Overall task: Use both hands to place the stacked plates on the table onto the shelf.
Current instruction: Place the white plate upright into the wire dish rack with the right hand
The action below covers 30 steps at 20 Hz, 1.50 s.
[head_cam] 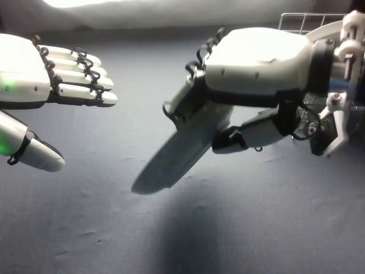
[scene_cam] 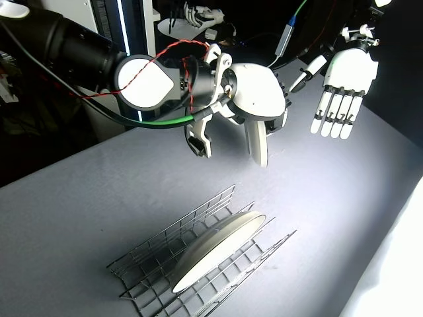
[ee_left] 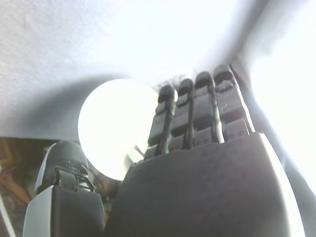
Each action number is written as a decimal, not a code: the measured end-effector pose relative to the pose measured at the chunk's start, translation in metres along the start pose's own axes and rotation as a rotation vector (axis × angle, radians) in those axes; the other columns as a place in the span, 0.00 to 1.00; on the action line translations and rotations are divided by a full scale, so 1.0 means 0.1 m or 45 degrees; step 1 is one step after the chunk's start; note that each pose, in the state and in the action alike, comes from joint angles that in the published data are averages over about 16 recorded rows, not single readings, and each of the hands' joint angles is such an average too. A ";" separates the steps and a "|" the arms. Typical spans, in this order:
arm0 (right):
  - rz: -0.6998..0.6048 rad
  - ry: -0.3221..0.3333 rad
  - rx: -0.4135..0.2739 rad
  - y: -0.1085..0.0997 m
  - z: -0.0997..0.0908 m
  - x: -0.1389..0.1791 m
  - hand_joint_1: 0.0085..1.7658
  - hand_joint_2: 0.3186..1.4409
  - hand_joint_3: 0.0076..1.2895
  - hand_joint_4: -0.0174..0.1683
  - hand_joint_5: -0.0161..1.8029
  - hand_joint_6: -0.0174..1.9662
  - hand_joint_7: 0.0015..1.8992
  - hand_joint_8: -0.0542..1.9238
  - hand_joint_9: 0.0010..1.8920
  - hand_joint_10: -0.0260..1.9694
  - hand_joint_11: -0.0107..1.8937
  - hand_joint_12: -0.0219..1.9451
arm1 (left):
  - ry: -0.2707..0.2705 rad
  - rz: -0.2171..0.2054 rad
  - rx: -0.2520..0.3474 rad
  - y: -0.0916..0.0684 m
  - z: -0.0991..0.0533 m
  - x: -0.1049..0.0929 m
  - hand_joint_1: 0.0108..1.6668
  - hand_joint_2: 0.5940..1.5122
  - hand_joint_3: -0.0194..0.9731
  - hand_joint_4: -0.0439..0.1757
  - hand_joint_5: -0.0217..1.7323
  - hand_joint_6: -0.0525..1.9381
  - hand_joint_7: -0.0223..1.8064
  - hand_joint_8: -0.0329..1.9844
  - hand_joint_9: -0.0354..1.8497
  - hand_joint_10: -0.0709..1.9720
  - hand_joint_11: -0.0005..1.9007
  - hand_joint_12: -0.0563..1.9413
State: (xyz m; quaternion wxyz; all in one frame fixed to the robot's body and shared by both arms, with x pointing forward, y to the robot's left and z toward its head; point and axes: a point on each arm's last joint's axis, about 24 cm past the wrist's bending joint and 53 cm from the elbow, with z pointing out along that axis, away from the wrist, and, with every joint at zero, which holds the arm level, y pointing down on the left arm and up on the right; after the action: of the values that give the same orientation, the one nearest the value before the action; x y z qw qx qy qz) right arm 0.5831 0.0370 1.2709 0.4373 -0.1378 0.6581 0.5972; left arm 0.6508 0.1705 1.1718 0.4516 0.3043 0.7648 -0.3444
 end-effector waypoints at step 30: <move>0.838 -0.495 0.248 -0.44 -0.76 -1.15 0.77 0.66 0.00 0.05 0.46 0.57 0.49 0.55 0.48 0.60 0.43 0.69 | 0.049 -0.029 -0.029 0.13 -0.14 0.07 0.00 0.54 0.03 0.23 0.04 0.03 0.02 0.02 0.03 0.04 0.01 0.03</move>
State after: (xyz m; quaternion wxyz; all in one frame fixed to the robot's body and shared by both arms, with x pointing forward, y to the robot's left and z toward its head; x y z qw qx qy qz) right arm 0.6496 -0.0817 1.3200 0.3502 0.2383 0.6255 0.6552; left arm 0.6515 0.1902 1.1670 0.4363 0.2968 0.7807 -0.3349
